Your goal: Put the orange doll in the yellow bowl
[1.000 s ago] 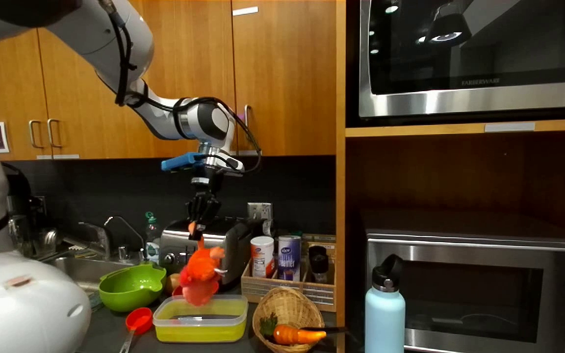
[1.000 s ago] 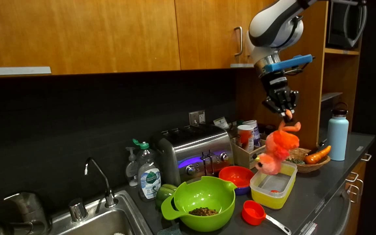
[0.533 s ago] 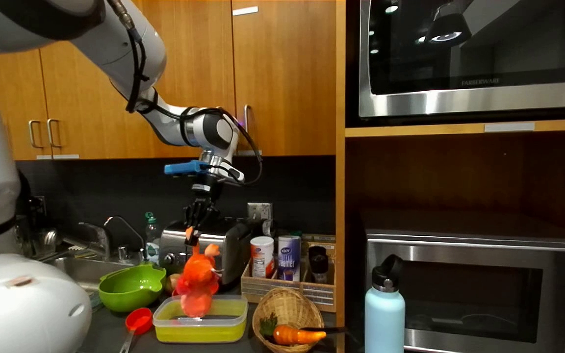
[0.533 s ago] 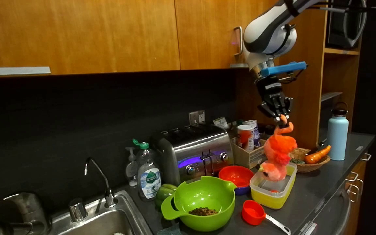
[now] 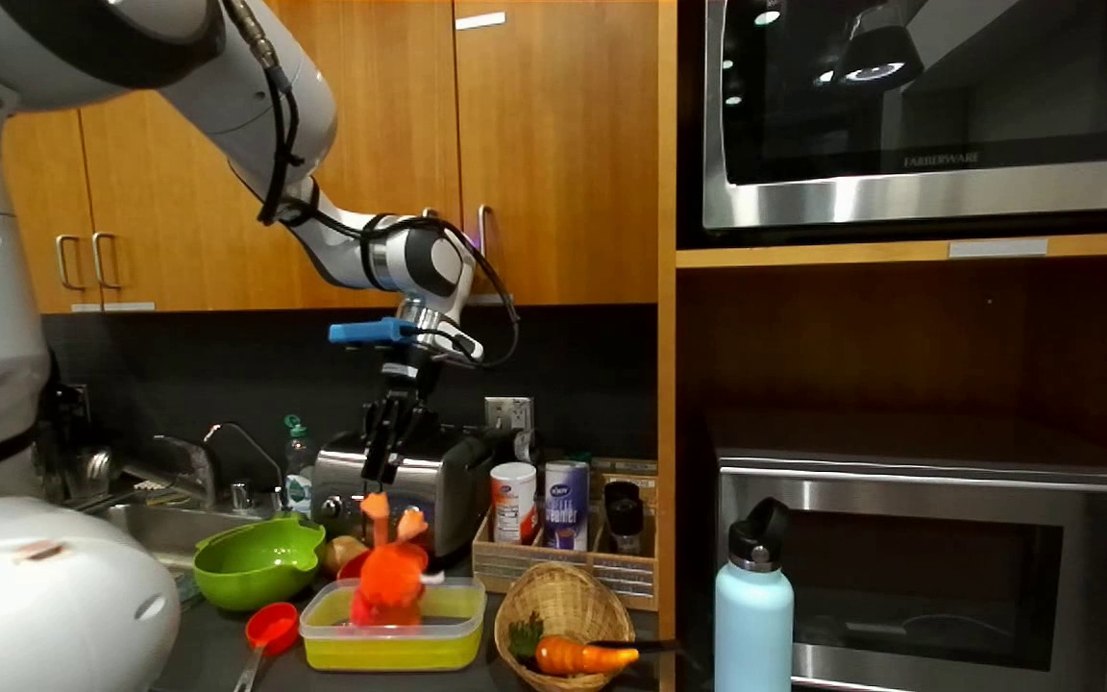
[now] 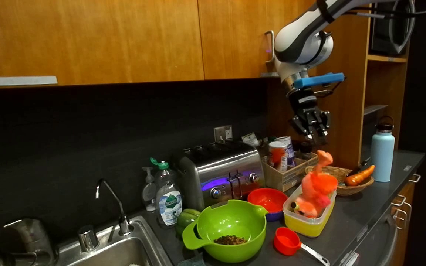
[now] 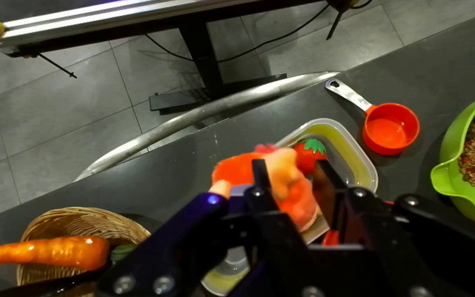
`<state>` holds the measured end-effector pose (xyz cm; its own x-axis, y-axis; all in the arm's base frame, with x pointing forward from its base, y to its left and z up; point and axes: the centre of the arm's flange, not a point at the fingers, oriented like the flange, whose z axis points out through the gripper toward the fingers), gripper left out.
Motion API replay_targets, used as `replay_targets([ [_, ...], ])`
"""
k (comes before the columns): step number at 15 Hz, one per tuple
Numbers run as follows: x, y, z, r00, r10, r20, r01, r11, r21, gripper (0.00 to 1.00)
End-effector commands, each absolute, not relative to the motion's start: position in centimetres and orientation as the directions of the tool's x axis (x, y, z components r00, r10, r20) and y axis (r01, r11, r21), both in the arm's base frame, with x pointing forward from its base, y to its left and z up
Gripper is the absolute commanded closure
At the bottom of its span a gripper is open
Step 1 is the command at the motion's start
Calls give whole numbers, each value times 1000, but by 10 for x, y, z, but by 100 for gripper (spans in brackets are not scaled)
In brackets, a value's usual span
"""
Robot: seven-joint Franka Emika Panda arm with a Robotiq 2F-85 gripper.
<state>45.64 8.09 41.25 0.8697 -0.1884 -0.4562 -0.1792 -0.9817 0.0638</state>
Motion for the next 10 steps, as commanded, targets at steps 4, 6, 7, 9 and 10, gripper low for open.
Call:
replay_targets([
  [4, 460, 79, 416, 877, -192, -440, -178, -981, 74, 38],
  [6, 461, 79, 417, 880, -192, -434, -178, -981, 75, 27],
  [7, 461, 79, 417, 880, -192, -434, -178, -981, 75, 27],
  [9, 461, 79, 417, 881, -193, -432, -178, -981, 75, 27],
  [10, 461, 79, 417, 881, -193, -432, -178, -981, 75, 27],
])
